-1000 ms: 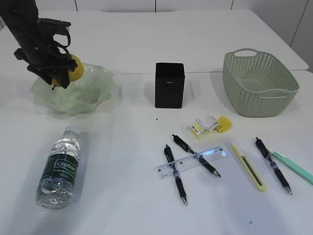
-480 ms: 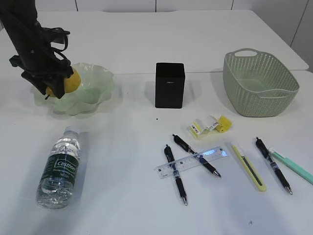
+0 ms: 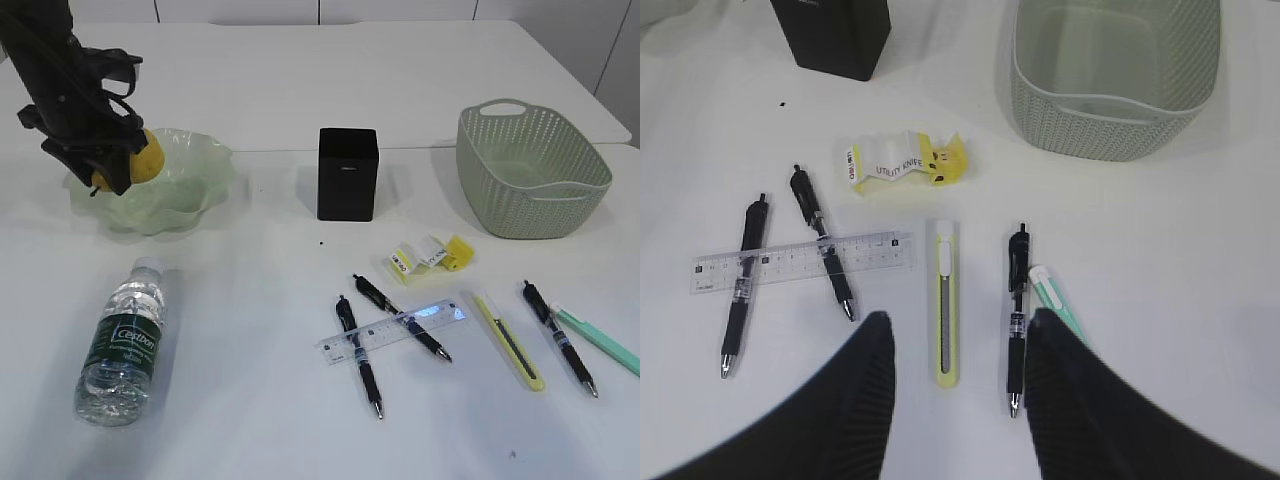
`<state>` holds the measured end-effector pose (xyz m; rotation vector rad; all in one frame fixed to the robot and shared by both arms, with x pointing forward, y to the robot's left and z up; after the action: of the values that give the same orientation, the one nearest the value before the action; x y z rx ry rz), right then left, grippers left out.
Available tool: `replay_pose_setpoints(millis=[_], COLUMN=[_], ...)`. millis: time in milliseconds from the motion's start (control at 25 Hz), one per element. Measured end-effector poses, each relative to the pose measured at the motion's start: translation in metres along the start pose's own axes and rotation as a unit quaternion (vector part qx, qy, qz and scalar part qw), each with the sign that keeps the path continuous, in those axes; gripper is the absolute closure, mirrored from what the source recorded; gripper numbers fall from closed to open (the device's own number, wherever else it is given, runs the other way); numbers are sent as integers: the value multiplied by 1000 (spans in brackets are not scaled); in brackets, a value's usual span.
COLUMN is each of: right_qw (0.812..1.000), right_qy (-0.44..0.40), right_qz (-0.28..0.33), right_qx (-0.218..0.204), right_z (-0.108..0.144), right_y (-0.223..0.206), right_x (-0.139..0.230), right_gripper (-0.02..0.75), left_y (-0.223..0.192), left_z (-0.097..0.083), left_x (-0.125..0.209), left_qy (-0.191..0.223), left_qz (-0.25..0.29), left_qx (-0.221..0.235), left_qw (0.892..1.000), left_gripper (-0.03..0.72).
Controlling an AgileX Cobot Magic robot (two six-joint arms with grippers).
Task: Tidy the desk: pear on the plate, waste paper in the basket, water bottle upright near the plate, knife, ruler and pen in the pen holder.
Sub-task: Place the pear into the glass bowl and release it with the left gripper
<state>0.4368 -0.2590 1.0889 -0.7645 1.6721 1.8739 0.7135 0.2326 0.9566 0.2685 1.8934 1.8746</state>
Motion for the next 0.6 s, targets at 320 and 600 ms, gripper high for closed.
replay_pose_setpoints(millis=[320, 600], right_qw=[1000, 1000], right_qy=[-1, -1], right_qz=[0, 0], right_qx=[-1, -1], right_z=[0, 0], right_y=[0, 0], right_x=[0, 0], right_gripper=[418, 418], left_y=[5, 5], left_z=[0, 0], left_x=[-1, -1], left_qy=[-2, -2], left_qz=[-5, -7], left_qx=[-2, -2], left_qw=[1000, 1000], left_gripper=[385, 385])
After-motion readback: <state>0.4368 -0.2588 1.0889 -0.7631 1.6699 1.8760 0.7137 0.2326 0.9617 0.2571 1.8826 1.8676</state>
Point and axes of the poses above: a point on each arm's last joint axis where the gripper is mounted, y pointing back along that axis away from the gripper, z along the wrist's bending axis when the last joint is at zero, x = y × z, the point moved 3 cm from there along -y, pointing out along that axis toward the gripper, and after that the axes turned 9 degrees about -y, right-handed, at the moved point
